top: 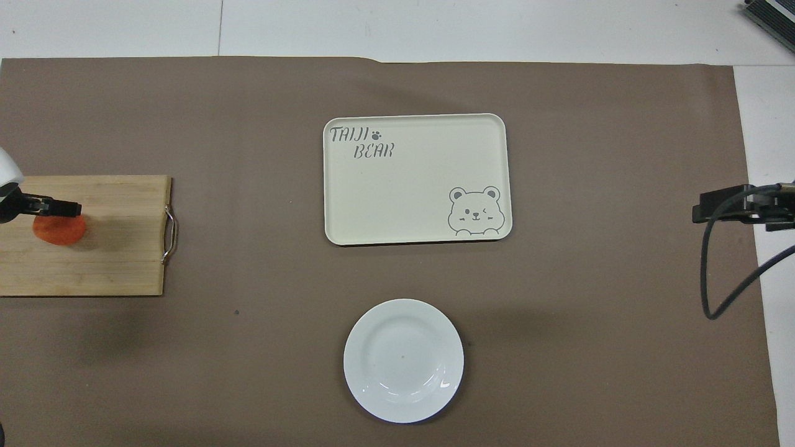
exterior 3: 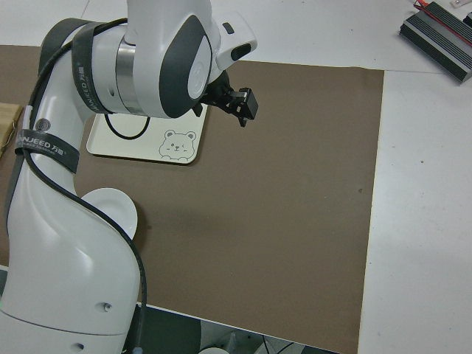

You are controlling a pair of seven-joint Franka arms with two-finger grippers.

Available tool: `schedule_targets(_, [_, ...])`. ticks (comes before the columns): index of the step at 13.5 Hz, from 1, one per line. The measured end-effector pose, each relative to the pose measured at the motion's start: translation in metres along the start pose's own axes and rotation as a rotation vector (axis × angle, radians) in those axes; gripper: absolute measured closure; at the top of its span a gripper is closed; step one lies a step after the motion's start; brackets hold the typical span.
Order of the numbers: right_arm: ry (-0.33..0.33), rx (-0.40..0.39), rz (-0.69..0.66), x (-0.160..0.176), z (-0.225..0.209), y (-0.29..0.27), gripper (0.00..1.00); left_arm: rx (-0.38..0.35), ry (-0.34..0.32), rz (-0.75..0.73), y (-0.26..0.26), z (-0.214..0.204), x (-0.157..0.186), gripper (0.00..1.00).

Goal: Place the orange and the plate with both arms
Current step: 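Lower the left gripper onto the orange and close it, then carry the orange with the left gripper over the white plate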

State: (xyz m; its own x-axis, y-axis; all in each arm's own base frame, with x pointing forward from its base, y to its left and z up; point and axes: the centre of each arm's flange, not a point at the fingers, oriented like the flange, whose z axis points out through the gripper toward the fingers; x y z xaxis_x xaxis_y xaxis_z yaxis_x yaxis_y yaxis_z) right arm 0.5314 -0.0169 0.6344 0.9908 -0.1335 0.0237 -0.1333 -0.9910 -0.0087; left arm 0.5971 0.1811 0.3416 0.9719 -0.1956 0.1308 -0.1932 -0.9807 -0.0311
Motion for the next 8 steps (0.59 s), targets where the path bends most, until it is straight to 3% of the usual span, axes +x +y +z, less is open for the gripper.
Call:
schedule_targets(6, [0.000, 0.000, 0.001, 0.000, 0.000, 0.000, 0.00, -0.007, -0.016, -0.012, 0.003, 0.003, -0.013, 0.00])
schedule_targets(8, [0.000, 0.000, 0.001, 0.000, 0.000, 0.000, 0.00, -0.029, -0.055, -0.035, 0.004, 0.001, -0.019, 0.19])
